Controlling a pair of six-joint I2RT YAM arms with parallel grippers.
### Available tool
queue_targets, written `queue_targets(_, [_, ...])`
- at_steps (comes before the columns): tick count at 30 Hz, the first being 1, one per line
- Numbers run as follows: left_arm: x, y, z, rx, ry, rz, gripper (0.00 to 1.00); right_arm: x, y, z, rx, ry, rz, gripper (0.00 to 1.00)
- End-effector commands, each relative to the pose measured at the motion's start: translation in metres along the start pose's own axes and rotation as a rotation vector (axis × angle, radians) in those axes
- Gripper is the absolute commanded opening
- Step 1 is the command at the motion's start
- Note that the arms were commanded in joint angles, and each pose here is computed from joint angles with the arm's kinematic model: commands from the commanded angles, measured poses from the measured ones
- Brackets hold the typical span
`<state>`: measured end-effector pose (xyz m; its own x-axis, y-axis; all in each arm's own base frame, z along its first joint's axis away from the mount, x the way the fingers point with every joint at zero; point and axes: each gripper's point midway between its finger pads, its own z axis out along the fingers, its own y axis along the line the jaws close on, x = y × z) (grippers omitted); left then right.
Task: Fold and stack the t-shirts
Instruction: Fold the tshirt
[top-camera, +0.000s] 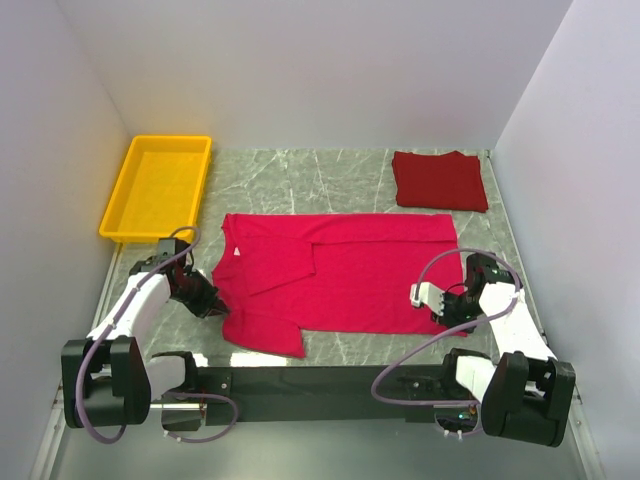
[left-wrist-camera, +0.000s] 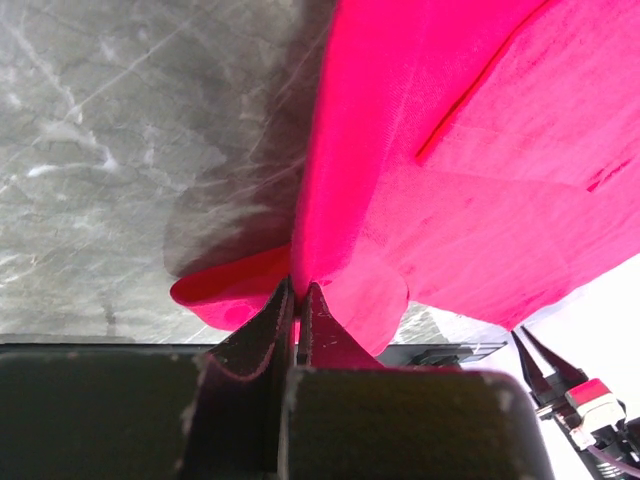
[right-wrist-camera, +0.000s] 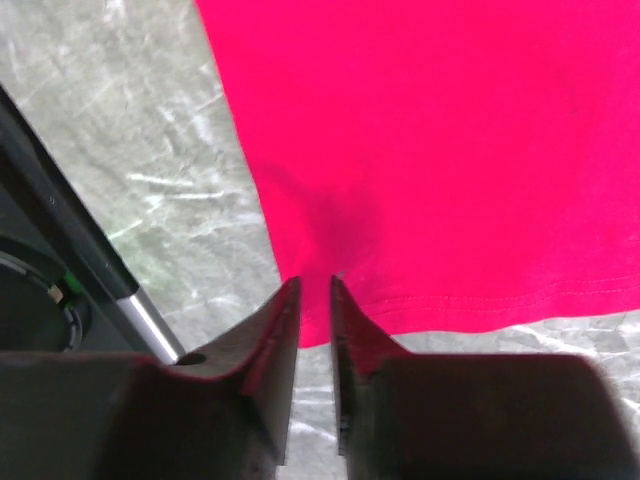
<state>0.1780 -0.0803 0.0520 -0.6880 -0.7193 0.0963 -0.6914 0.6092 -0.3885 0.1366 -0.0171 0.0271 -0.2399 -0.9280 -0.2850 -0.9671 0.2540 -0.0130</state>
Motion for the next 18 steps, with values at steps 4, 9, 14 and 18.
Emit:
queue_targets(4, [0.003,-0.003,0.006,0.049,0.021,0.018,0.0,0.013,0.009,-0.007,-0.065,0.076,-0.06,0.3])
queue_targets(9, [0.008,-0.004,0.009,0.074,0.04,0.005,0.0,0.02,0.01,0.0,-0.101,0.126,-0.08,0.34])
queue_targets(14, [0.008,-0.003,0.012,0.074,0.051,0.008,0.0,0.021,0.0,0.013,-0.032,0.152,-0.065,0.35])
queue_targets(18, [0.007,-0.002,0.013,0.073,0.058,0.01,0.0,0.019,-0.002,0.022,-0.001,0.152,-0.059,0.33])
